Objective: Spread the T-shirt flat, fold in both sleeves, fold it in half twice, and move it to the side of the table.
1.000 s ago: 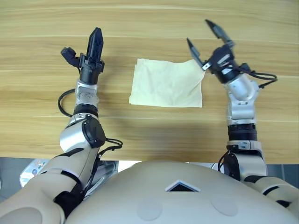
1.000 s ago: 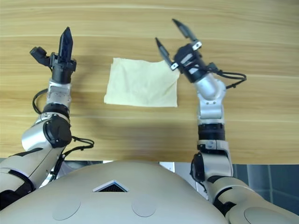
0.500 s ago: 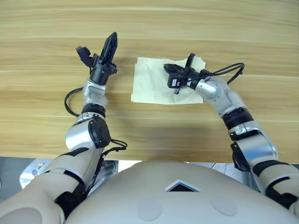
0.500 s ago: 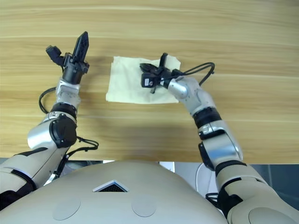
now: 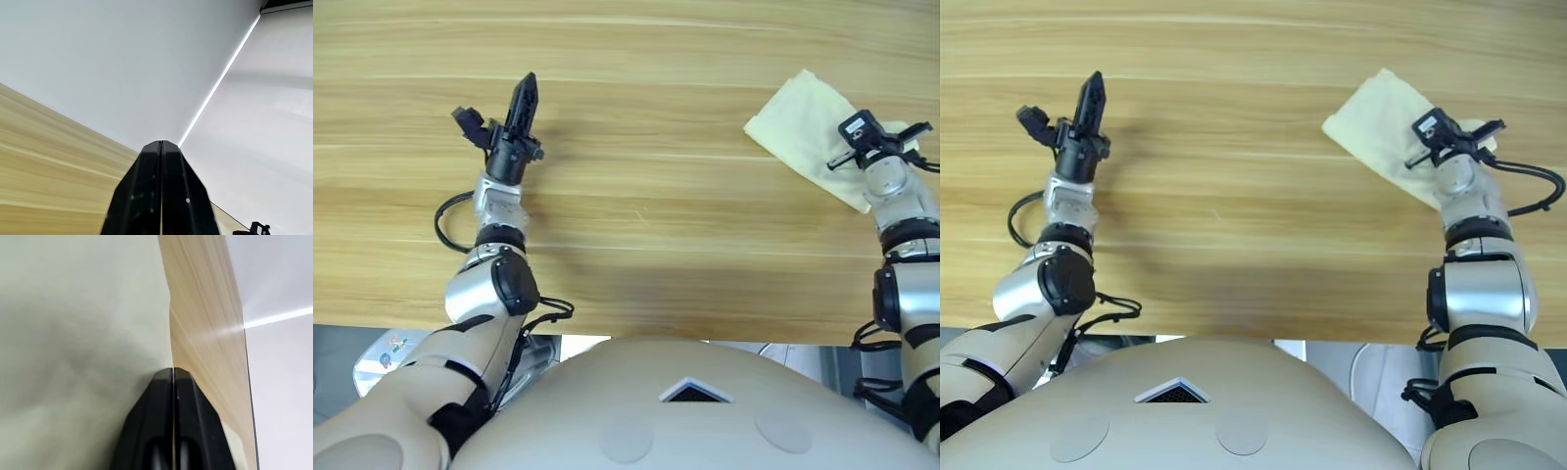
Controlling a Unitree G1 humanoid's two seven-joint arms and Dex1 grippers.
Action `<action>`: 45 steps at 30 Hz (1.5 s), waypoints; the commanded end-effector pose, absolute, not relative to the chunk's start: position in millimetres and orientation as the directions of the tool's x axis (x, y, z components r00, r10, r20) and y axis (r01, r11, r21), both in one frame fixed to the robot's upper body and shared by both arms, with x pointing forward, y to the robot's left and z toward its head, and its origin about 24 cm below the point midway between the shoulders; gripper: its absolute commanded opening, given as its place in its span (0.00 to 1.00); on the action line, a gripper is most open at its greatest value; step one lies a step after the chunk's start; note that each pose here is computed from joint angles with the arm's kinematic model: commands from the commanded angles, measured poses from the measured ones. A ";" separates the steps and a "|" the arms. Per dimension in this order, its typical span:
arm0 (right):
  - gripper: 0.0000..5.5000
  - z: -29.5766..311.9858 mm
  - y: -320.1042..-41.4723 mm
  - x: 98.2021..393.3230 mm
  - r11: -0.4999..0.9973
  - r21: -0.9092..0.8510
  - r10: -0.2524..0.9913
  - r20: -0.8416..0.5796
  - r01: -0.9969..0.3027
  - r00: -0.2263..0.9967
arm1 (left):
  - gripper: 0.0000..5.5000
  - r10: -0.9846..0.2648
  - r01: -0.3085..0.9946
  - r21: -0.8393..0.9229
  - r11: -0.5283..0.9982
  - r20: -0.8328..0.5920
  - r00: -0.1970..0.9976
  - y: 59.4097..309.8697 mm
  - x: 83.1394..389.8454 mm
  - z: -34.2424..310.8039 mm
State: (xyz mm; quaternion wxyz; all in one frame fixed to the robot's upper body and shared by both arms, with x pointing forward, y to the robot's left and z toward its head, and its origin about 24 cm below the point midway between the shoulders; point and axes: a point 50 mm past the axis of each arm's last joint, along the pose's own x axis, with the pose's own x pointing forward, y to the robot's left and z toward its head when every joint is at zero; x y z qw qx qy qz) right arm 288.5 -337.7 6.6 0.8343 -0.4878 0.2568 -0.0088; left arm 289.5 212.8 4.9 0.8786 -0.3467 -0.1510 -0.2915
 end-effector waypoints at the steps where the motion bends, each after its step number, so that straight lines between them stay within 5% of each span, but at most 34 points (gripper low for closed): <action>1: 0.00 -44.4 -347.9 234.4 0.557 -0.716 -0.323 -0.654 -0.422 0.684 | 0.00 -0.366 0.572 -0.535 0.622 0.448 0.816 225.7 278.0 -2.8; 8: 0.00 -31.6 -347.9 245.9 0.611 -0.701 -0.272 -0.623 -0.369 0.733 | 0.00 -0.350 0.542 -0.525 0.657 0.425 0.835 235.2 271.3 -6.0; 14: 0.00 -25.2 -352.5 226.9 0.501 -0.696 -0.130 -0.648 -0.514 0.751 | 0.00 -0.347 0.536 -0.515 0.669 0.422 0.838 237.6 267.3 -7.5; 19: 0.00 2.5 -357.6 220.8 0.448 -0.756 -0.128 -0.582 -0.477 0.803 | 0.00 -0.349 0.536 -0.511 0.672 0.420 0.838 238.2 267.3 -7.1; 23: 0.00 27.0 -367.1 226.1 0.423 -0.838 -0.244 -0.473 -0.346 0.847 | 0.00 -0.353 0.536 -0.508 0.674 0.416 0.838 238.2 267.0 -7.3; 27: 0.00 68.7 -376.1 245.5 0.428 -0.904 -0.369 -0.198 -0.023 0.908 | 0.00 -0.358 0.535 -0.505 0.678 0.409 0.839 236.5 268.0 -7.7; 32: 0.00 108.0 -354.4 262.4 0.523 -0.818 -0.325 0.071 0.242 0.943 | 0.00 -0.366 0.530 -0.498 0.686 0.394 0.843 234.6 268.1 -9.4; 35: 0.00 128.1 -330.7 268.0 0.627 -0.723 -0.205 0.207 0.290 0.957 | 0.00 -0.367 0.530 -0.496 0.688 0.392 0.844 234.7 267.8 -9.7; 37: 0.00 135.1 -311.2 268.7 0.699 -0.676 -0.078 0.253 0.234 0.964 | 0.00 -0.366 0.529 -0.495 0.689 0.392 0.844 234.9 267.8 -9.8; 40: 0.00 125.0 -249.9 253.8 0.766 -0.628 0.349 0.230 -0.135 0.909 | 0.00 -0.369 0.531 -0.497 0.686 0.392 0.843 233.7 268.5 -9.9; 45: 0.00 80.8 -207.1 235.0 0.628 -0.518 0.704 0.062 -0.580 0.707 | 0.00 -0.363 0.521 -0.508 0.686 0.382 0.850 233.0 271.3 -9.8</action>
